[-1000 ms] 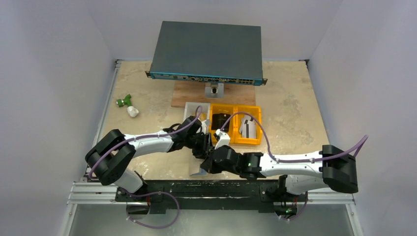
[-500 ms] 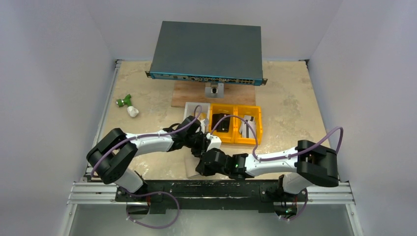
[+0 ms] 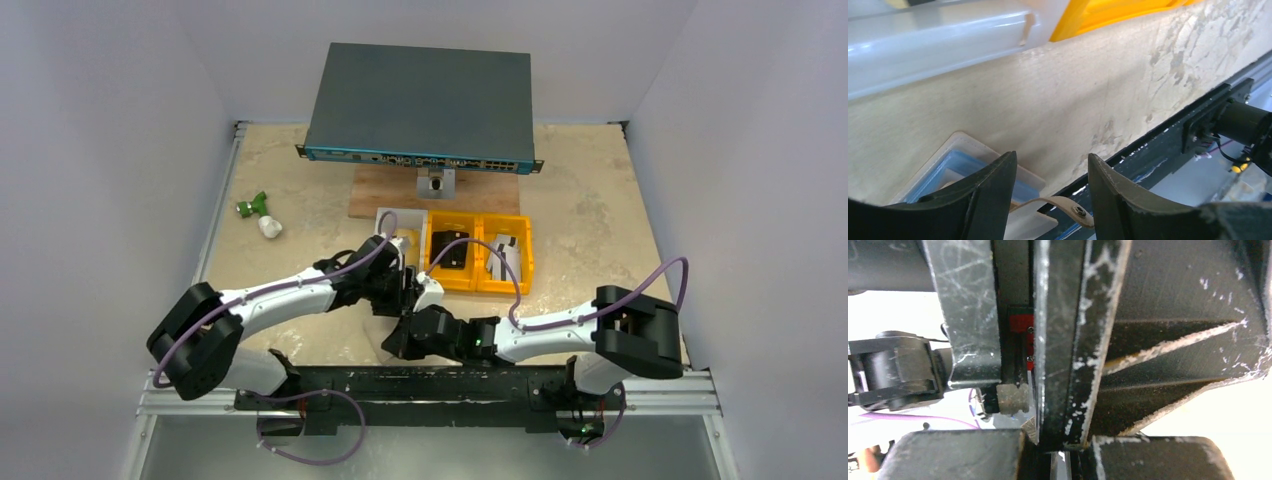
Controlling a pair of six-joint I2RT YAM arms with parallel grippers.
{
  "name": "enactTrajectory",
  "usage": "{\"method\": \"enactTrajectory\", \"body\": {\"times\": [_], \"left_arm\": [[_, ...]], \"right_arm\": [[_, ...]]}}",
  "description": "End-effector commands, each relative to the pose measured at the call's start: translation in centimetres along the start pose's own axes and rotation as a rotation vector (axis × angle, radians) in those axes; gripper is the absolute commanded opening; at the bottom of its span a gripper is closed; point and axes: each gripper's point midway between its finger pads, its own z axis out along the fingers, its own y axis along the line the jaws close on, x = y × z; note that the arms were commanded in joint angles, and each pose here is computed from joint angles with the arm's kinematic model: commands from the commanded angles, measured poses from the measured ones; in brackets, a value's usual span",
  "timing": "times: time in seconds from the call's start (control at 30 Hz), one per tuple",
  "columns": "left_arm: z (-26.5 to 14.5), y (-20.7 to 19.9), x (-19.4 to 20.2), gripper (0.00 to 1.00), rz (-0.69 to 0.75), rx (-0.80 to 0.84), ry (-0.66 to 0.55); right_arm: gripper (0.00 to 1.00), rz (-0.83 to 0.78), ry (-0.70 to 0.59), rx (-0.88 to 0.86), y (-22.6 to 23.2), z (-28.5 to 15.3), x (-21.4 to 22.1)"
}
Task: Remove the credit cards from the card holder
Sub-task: Close the card holder at the center of the board.
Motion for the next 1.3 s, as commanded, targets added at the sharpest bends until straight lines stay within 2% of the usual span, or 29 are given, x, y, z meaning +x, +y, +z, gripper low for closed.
{"method": "enactTrajectory", "body": {"times": [0.0,0.2,0.4,0.6,0.8,0.97,1.27], "left_arm": [[-5.1,-5.3,-0.7,0.55,0.100,0.152,-0.033],[-6.3,-3.9,-0.7,0.57,0.087,0.092,-0.066],[-5.9,-1.3,-1.3,0.57,0.001,0.019,-0.089],[-5.0,-1.4,-1.8,0.58,-0.027,0.155,-0.106],[-3.7,-0.7,-1.1,0.51,-0.065,0.207,-0.065],[-4.3,-1.1,-1.3,0.50,-0.042,0.222,-0.086],[-7.5,-1.0,-2.4,0.51,0.055,0.150,-0.184]], "right_arm": [[0.02,0.037,0.022,0.263,-8.0,0.8,1.5],[0.00,0.062,0.028,0.305,-9.6,1.0,2.2],[0.00,0.101,0.011,0.316,-10.2,0.7,2.1],[0.00,0.158,-0.031,0.233,-9.7,-0.3,1.5],[0.00,0.184,-0.068,0.172,-8.9,-1.2,0.5],[0.00,0.188,-0.058,0.162,-8.2,-0.9,0.6],[0.01,0.192,-0.044,0.129,-6.9,-1.7,0.3]]}}
